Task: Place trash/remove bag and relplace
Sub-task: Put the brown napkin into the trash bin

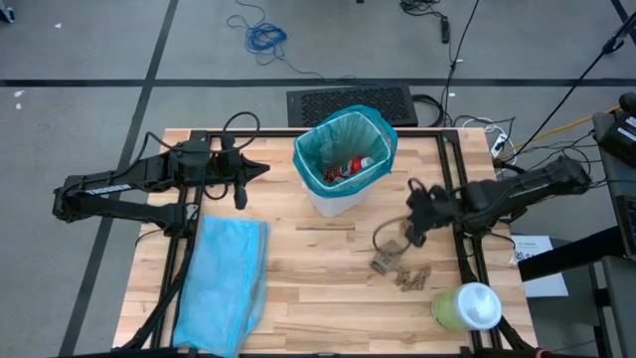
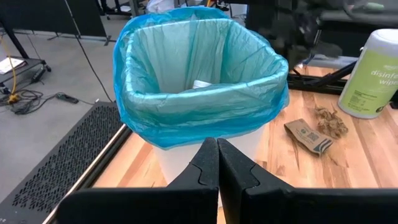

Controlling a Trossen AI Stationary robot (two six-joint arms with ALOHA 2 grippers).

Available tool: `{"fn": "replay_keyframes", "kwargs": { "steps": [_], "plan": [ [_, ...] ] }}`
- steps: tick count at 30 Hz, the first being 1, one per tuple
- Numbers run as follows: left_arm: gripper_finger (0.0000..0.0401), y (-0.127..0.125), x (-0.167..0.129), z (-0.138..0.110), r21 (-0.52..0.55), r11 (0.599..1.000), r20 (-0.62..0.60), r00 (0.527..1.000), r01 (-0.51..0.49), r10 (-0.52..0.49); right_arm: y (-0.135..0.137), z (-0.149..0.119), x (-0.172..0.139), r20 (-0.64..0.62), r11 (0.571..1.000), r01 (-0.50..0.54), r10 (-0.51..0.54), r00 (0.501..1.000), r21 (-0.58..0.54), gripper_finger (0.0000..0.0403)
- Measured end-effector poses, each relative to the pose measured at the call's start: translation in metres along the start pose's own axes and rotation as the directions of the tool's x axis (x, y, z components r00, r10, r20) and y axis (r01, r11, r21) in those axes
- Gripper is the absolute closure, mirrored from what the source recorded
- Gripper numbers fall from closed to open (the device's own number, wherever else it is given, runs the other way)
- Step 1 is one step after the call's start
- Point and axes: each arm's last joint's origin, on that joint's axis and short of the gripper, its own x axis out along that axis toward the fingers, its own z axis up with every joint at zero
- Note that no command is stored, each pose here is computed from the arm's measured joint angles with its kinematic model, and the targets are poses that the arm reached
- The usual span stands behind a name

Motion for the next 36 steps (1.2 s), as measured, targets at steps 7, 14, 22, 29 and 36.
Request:
{"fn": "replay_keyframes", "kwargs": {
  "steps": [7,14,22,29,36],
  "plan": [
    [0.0398,-0.001,0.012,-0.008,0.012,1.0,-0.096,0.995,0.007,-0.006,0.012,-0.022,0.022,-0.073,0.995,0.004,-0.012,0.997,-0.104,0.0377],
    [0.0397,-0.003,0.026,-0.013,0.021,1.0,-0.145,0.989,0.01,-0.007,0.012,-0.03,0.036,-0.166,0.97,0.147,-0.18,0.97,-0.195,0.0262],
    [0.0397,-0.003,0.03,-0.014,0.023,1.0,-0.159,0.987,0.011,-0.007,0.017,-0.032,0.06,-0.16,0.909,0.311,-0.362,0.918,-0.276,0.0126],
    [0.0397,-0.003,0.03,-0.014,0.023,1.0,-0.159,0.987,0.012,-0.008,0.017,-0.03,0.09,-0.215,0.861,0.417,-0.483,0.849,-0.29,0.0106],
    [0.0397,-0.003,0.03,-0.014,0.02,1.0,-0.162,0.987,0.011,-0.008,0.016,-0.026,0.121,-0.394,0.892,0.401,-0.453,0.8,-0.21,0.0202]
  ]
}}
